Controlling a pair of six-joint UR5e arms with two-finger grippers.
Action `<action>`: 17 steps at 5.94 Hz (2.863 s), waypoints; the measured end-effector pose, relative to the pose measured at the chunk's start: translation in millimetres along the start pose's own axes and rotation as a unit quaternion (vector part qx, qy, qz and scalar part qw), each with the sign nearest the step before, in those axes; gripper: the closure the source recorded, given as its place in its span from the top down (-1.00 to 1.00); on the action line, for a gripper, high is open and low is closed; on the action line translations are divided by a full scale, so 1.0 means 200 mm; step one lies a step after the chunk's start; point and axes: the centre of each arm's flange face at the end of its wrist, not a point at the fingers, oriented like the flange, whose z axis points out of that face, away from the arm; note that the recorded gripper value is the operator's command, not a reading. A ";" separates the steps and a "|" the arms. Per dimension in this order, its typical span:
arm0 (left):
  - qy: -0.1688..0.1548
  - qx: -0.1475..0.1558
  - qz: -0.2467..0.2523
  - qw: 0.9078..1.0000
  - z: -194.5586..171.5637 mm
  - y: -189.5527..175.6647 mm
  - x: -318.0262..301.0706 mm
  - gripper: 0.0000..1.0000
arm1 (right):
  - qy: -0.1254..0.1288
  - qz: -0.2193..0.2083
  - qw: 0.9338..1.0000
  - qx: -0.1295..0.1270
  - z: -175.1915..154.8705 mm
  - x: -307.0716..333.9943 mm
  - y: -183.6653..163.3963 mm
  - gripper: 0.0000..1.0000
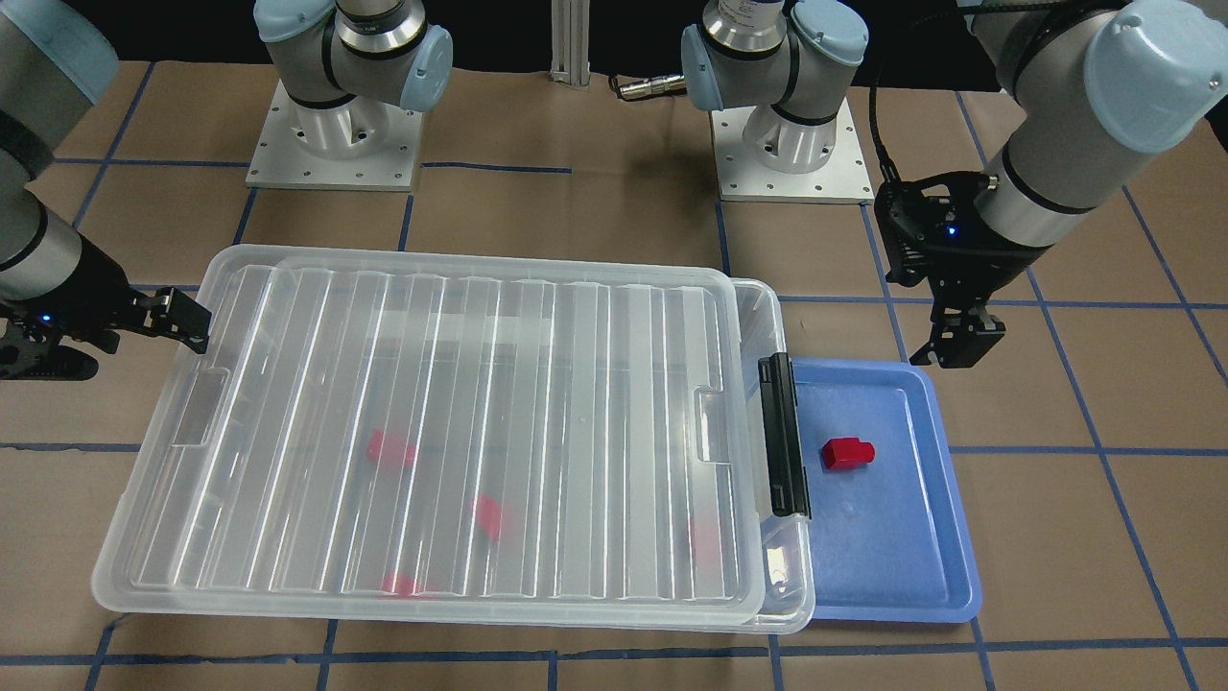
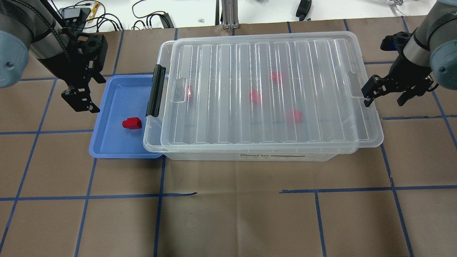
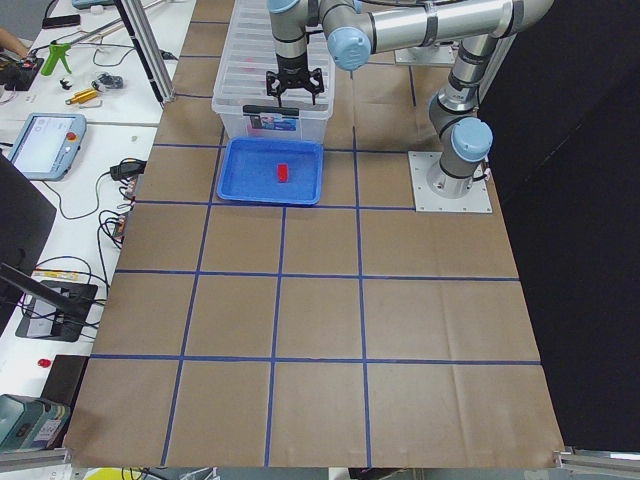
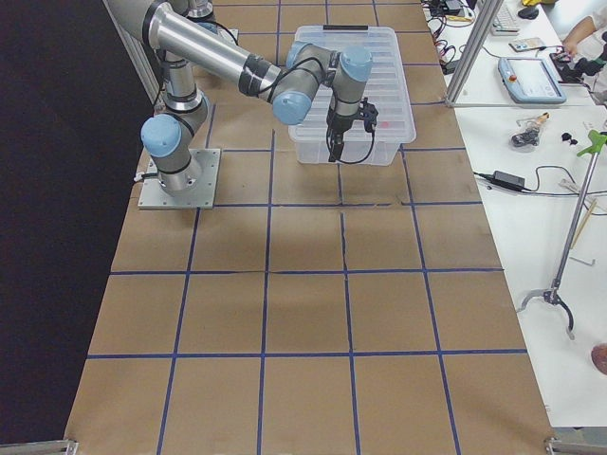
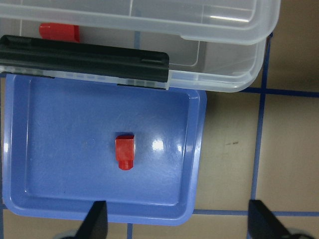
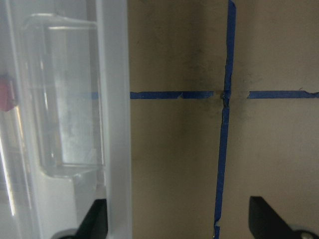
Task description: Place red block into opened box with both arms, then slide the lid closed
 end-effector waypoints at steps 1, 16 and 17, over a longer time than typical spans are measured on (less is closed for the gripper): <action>0.006 0.002 0.014 1.000 0.11 0.05 -0.08 0.98 | 0.002 -0.006 1.000 0.004 0.02 0.08 -0.01 1.00; -0.022 0.000 0.030 0.999 0.55 0.08 -0.26 -0.91 | 0.057 -0.017 0.998 0.009 -0.17 0.74 0.12 1.00; -0.019 0.001 0.033 0.999 0.34 0.01 -0.20 -0.91 | 0.057 0.000 0.998 0.014 -0.29 0.72 0.13 1.00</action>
